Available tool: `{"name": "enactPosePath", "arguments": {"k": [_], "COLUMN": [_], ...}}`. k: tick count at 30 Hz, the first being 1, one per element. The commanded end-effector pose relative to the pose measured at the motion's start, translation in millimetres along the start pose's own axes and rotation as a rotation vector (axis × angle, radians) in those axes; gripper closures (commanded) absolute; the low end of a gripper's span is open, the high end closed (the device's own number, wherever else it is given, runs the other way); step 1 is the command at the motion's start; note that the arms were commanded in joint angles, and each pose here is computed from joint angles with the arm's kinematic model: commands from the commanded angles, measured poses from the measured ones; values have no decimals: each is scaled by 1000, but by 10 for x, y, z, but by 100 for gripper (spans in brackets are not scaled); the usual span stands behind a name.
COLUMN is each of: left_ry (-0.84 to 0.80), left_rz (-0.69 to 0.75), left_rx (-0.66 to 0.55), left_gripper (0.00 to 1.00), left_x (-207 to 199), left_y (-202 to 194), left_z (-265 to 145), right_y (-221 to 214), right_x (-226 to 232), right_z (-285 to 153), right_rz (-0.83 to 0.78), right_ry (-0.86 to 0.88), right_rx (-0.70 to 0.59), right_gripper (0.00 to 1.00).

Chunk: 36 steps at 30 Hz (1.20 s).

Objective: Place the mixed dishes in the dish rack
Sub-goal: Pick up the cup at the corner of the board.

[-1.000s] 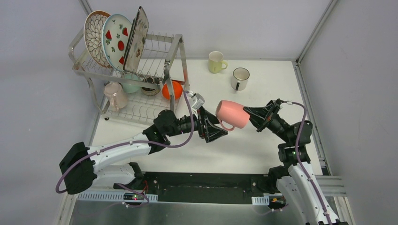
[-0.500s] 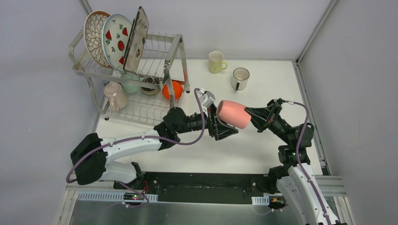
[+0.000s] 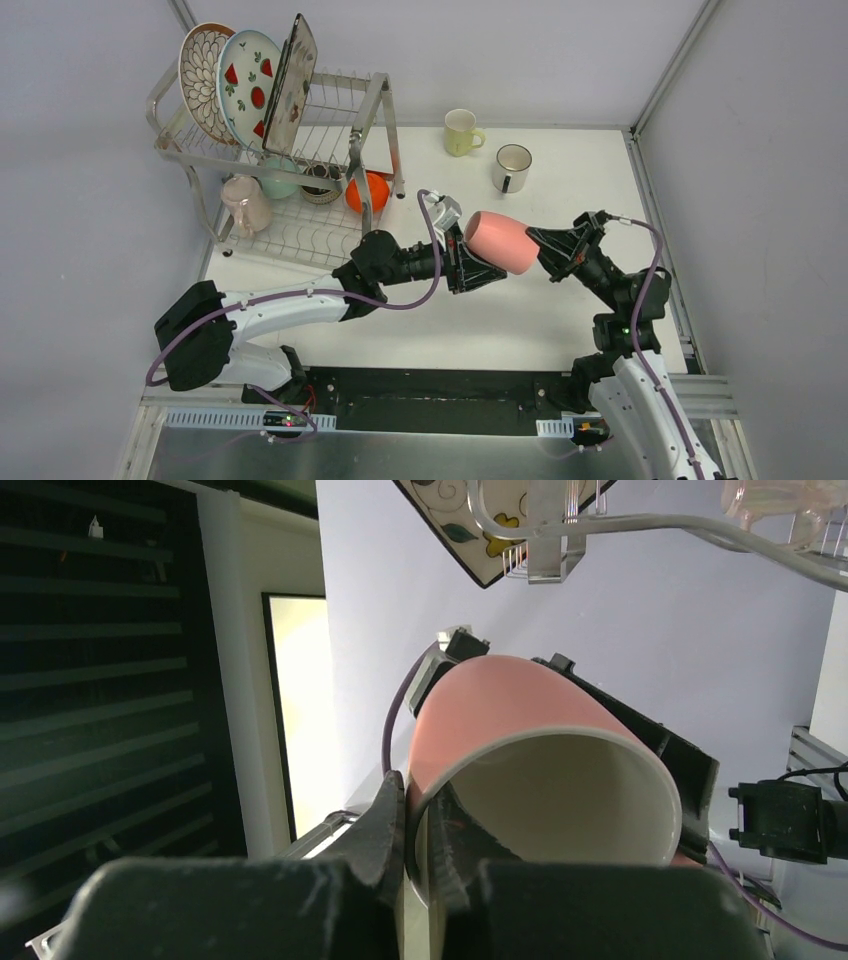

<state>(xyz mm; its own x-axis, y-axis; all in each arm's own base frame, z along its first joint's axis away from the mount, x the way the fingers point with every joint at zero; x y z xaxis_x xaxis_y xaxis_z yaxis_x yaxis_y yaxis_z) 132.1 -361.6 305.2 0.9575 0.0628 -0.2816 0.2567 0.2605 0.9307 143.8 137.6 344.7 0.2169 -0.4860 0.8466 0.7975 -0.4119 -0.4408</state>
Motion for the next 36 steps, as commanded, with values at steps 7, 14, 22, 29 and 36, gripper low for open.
{"name": "enactPosePath", "arguments": {"k": [7,14,22,29,36], "left_ry": [-68,21,171,327,523], "left_rz": [33,33,36,23,24], "left_rx": [-81,-72,-29,24,27], "left_gripper": [100,100,100,100,100], "left_x": [-263,-191,-73,14,99], "left_y": [294,259,180,117,157], "left_z": [-50,-173,-405,-705,-1110], "right_y": [78,217,291,295,274], "right_x": [-90,-302,-464,-505,-491], "right_z": [-20,-84,-132,-149,-157], "right_rz": [109,132,116,51,1], "right_ry": [-28,-55,-113,-175,-242], "right_rx": [-36,-87,-133,-186,-236], "right_gripper": [97,73,26,0,0]}}
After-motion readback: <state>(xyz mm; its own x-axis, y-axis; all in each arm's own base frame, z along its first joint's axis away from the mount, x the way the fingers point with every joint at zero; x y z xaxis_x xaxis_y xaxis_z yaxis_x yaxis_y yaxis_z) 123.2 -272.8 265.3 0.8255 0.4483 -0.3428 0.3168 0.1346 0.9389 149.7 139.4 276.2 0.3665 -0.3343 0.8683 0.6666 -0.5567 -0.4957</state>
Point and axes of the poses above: each gripper's point midway between its finger pads, its own z axis out along the fingers, its own x axis along the line the jaws close on, y = z × x, the point moved 5 cm from there along -z, back along the fingers, and after that the axes turned 13 degrees about z, right-handed, at the moved point
